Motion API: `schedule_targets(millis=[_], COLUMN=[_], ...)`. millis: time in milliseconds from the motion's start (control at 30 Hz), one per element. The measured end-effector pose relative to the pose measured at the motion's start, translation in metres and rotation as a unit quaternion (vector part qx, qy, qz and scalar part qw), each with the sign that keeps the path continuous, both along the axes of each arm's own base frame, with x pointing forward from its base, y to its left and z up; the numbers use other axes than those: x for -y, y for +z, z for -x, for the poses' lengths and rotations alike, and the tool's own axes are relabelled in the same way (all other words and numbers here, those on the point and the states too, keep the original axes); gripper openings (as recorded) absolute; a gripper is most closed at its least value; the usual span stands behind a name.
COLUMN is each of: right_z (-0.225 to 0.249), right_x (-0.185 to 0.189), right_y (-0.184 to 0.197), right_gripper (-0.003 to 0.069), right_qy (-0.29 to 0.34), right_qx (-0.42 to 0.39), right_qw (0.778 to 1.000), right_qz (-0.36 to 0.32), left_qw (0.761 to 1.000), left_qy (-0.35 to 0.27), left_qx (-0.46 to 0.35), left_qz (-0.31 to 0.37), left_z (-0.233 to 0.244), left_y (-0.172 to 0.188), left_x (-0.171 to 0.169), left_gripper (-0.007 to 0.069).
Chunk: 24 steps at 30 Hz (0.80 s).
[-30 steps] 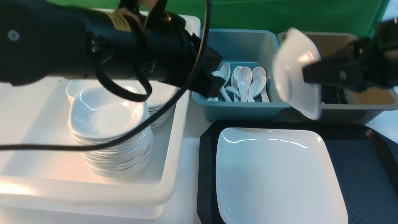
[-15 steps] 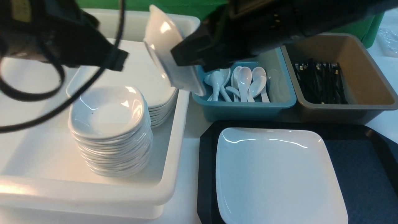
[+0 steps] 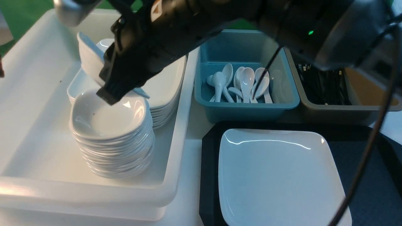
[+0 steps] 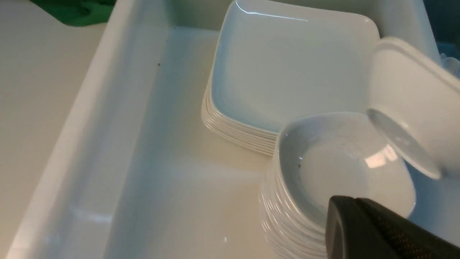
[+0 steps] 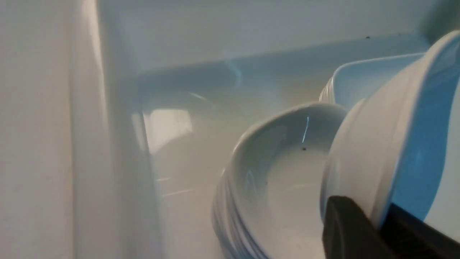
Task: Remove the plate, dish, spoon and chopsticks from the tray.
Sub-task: Use the right arm to put the small plate into the large storage box on the left
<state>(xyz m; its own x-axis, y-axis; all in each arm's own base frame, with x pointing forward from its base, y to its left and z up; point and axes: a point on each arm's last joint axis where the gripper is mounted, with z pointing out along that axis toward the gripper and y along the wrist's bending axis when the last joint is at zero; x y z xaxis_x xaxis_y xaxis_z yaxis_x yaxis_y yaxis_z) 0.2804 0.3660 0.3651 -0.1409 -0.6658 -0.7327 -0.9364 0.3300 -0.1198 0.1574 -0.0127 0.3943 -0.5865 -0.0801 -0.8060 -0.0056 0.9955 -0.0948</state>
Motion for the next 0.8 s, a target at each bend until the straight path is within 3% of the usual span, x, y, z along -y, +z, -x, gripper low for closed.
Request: schedule_targets(millis=[233, 300, 367, 533, 600, 800], right_z=[-0.007, -0.007, -0.006, -0.007, -0.006, 0.005], right_x=[-0.019, -0.022, -0.023, -0.023, -0.022, -0.010], right_y=[-0.034, -0.038, -0.040, -0.042, -0.039, -0.014], right_gripper=[0.0080, 0.0123, 0.0193, 0.0454, 0.0518, 0.0578], right_qy=[0.011, 0.011, 0.005, -0.028, -0.044, -0.060], right_qx=[0.010, 0.006, -0.003, -0.034, -0.056, -0.091], right_qw=[0.999, 0.999, 0.999, 0.999, 0.997, 0.993], right_qz=[0.035, 0.036, 0.034, 0.029, 0.027, 0.046], left_qw=[0.999, 0.999, 0.999, 0.999, 0.999, 0.999], left_qy=[-0.010, -0.015, -0.018, -0.023, -0.026, -0.034], left_qx=[-0.038, -0.036, -0.032, -0.030, -0.030, -0.028], left_qz=[0.013, 0.013, 0.014, 0.010, 0.005, -0.005], left_z=[-0.001, -0.002, -0.002, -0.002, -0.002, -0.002], left_y=[-0.027, -0.027, -0.027, -0.026, -0.027, -0.027], left_x=[0.000, 0.001, 0.001, 0.002, 0.002, 0.002], left_gripper=[0.0007, 0.0007, 0.0007, 0.0007, 0.0007, 0.0007])
